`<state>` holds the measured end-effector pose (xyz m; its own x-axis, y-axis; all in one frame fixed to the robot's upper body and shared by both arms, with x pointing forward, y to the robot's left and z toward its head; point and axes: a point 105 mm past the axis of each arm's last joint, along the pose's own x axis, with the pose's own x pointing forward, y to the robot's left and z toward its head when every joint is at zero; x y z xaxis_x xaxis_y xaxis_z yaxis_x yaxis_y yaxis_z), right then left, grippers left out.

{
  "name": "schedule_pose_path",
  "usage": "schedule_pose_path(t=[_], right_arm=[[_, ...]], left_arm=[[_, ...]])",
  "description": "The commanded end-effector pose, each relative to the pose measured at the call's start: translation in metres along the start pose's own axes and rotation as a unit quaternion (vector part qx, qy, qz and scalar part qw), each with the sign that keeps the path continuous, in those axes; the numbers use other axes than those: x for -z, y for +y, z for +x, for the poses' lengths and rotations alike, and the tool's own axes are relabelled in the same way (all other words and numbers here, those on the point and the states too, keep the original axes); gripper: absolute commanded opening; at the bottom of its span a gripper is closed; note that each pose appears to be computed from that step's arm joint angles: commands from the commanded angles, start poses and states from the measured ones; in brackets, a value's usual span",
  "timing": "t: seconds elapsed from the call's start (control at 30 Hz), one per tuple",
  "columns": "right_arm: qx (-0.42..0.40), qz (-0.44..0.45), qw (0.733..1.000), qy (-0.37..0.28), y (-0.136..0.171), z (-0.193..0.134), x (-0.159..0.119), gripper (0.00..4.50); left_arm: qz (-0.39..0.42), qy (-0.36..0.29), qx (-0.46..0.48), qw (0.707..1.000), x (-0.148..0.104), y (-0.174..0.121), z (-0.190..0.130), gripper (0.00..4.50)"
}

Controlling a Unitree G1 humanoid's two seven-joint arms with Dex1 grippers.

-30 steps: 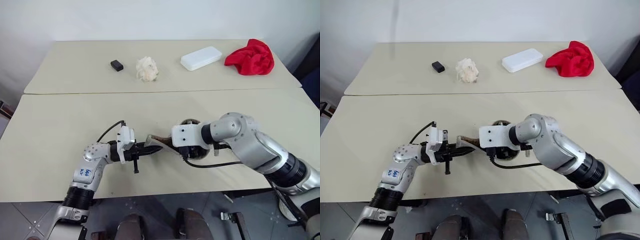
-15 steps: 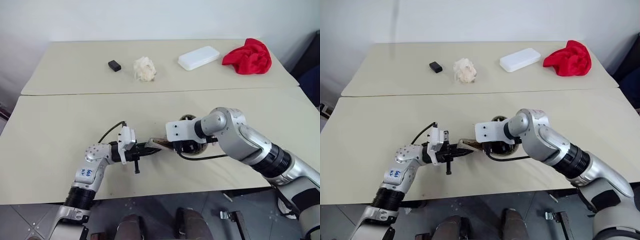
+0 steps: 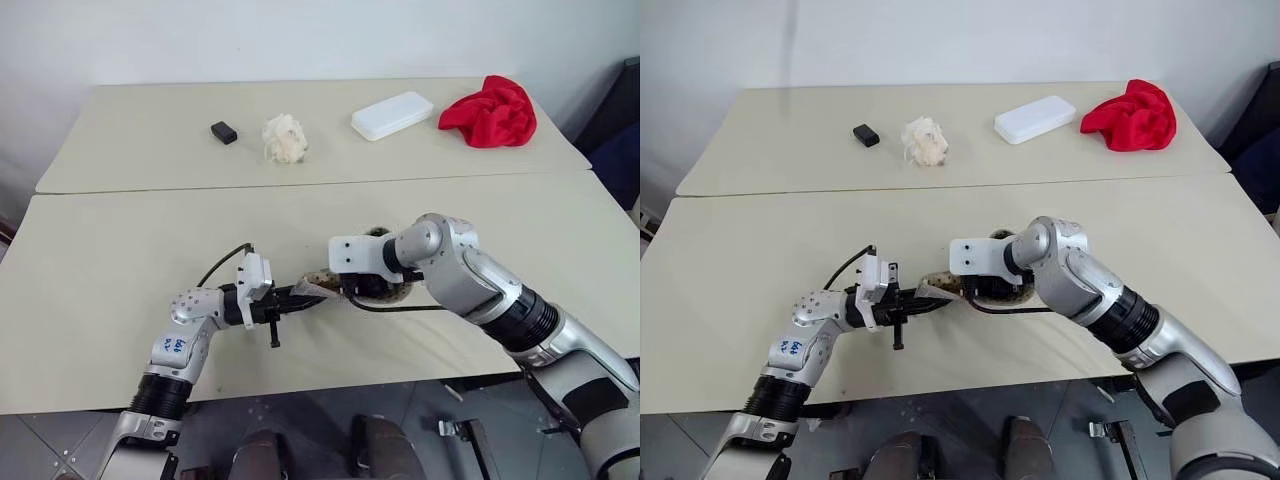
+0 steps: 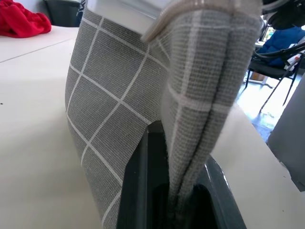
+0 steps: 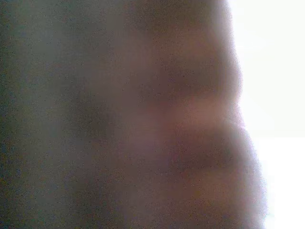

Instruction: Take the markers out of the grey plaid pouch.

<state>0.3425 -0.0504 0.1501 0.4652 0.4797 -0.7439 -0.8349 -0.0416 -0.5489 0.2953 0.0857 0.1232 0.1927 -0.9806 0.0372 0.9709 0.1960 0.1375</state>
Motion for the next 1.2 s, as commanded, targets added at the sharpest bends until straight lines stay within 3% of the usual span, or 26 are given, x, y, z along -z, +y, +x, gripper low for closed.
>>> schedule_pose_path(t=[0.03, 0.47, 0.7, 0.83, 1.0, 1.2], right_arm=[[0.048, -0.014, 0.999, -0.006, -0.012, -0.002, -0.002, 1.60], [-0.006, -0.029, 0.999, -0.015, 0.016, 0.014, 0.002, 1.60], [-0.009, -0.029, 1.000, -0.001, 0.016, 0.041, 0.008, 1.60], [-0.027, -0.022, 0.999, -0.022, 0.021, 0.042, -0.001, 1.60], [-0.043, -0.027, 0.998, -0.045, 0.026, 0.030, -0.005, 0.63], [-0.062, -0.073, 0.989, -0.112, 0.024, -0.007, -0.020, 0.49]], left_arm=[[0.025, -0.026, 0.009, 0.999, -0.016, -0.001, 0.003, 0.00], [0.025, -0.032, 0.005, 0.999, -0.020, 0.004, 0.002, 0.00], [0.020, -0.037, 0.007, 0.999, -0.022, 0.005, 0.004, 0.00], [0.022, -0.039, 0.006, 0.999, -0.023, 0.007, 0.004, 0.00], [0.024, -0.039, 0.003, 0.999, -0.024, 0.008, 0.003, 0.00], [0.030, -0.031, -0.010, 0.999, -0.023, 0.011, -0.001, 0.00]])
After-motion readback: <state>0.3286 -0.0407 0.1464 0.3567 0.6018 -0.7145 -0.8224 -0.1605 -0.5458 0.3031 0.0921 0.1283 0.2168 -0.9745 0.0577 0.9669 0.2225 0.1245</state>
